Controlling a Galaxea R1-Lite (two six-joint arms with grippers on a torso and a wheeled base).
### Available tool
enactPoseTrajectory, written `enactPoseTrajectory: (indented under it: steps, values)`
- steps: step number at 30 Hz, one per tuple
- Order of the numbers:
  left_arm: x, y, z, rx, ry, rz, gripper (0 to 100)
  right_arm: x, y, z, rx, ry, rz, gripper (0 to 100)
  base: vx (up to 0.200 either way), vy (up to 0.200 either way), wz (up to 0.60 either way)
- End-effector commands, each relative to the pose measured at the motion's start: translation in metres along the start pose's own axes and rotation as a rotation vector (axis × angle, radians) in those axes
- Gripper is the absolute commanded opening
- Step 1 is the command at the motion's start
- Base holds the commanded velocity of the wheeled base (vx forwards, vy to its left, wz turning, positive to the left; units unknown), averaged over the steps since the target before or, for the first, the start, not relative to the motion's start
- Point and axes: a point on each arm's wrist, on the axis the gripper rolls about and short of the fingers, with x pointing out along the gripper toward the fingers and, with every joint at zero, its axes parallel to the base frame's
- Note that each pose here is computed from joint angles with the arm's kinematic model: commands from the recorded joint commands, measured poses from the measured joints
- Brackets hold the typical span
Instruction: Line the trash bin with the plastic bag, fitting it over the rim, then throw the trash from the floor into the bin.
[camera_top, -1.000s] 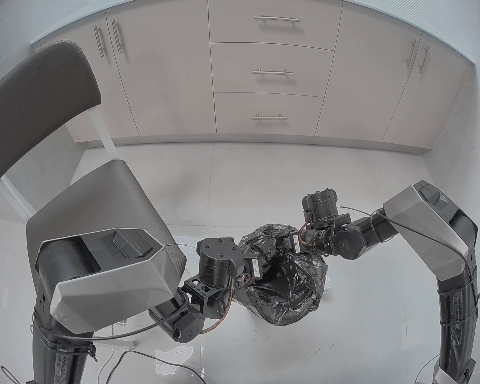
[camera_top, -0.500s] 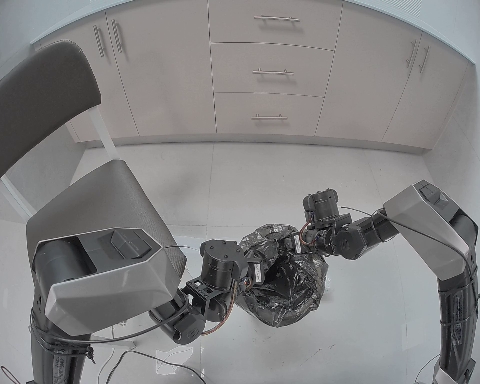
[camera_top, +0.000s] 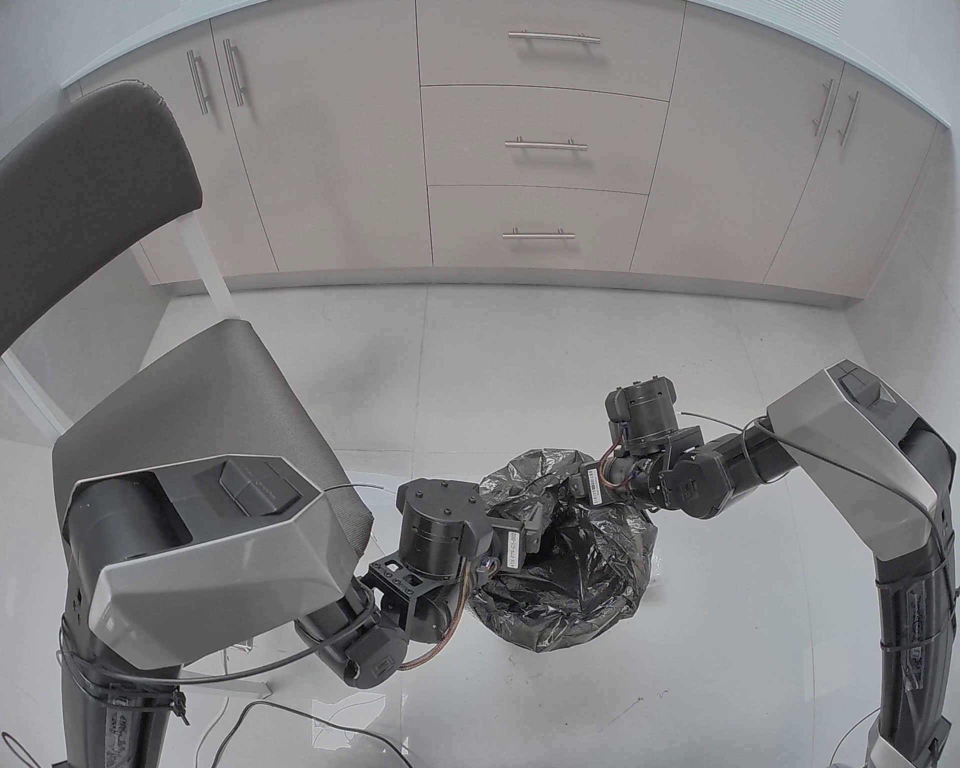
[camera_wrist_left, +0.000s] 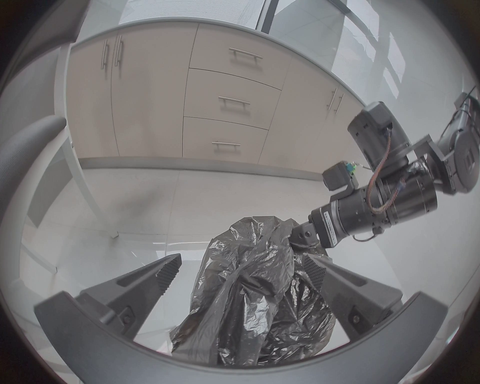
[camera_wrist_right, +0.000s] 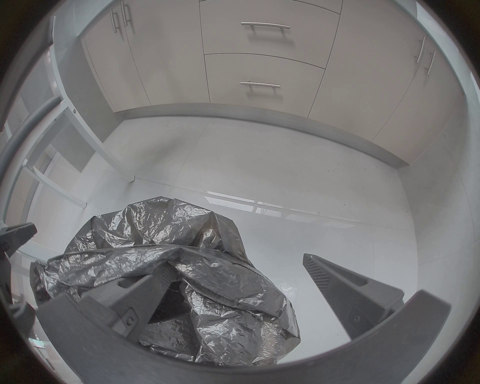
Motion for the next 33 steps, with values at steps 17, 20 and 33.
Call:
enactPoseTrajectory:
  steps: [17,20,33]
  values:
    - [0.006,0.038,-0.022,0.274,0.072,0.081,100,0.001,0.001,-0.001,-0.001,0.002,0.002,100,0.000,0.000,0.00]
    - [0.008,0.040,-0.026,0.289,0.088,0.087,100,0.001,0.001,-0.001,-0.001,0.002,0.002,100,0.000,0.000,0.00]
    - [0.024,0.041,-0.022,0.423,0.049,0.260,100,0.001,0.001,-0.002,0.001,0.002,0.002,100,0.000,0.000,0.00]
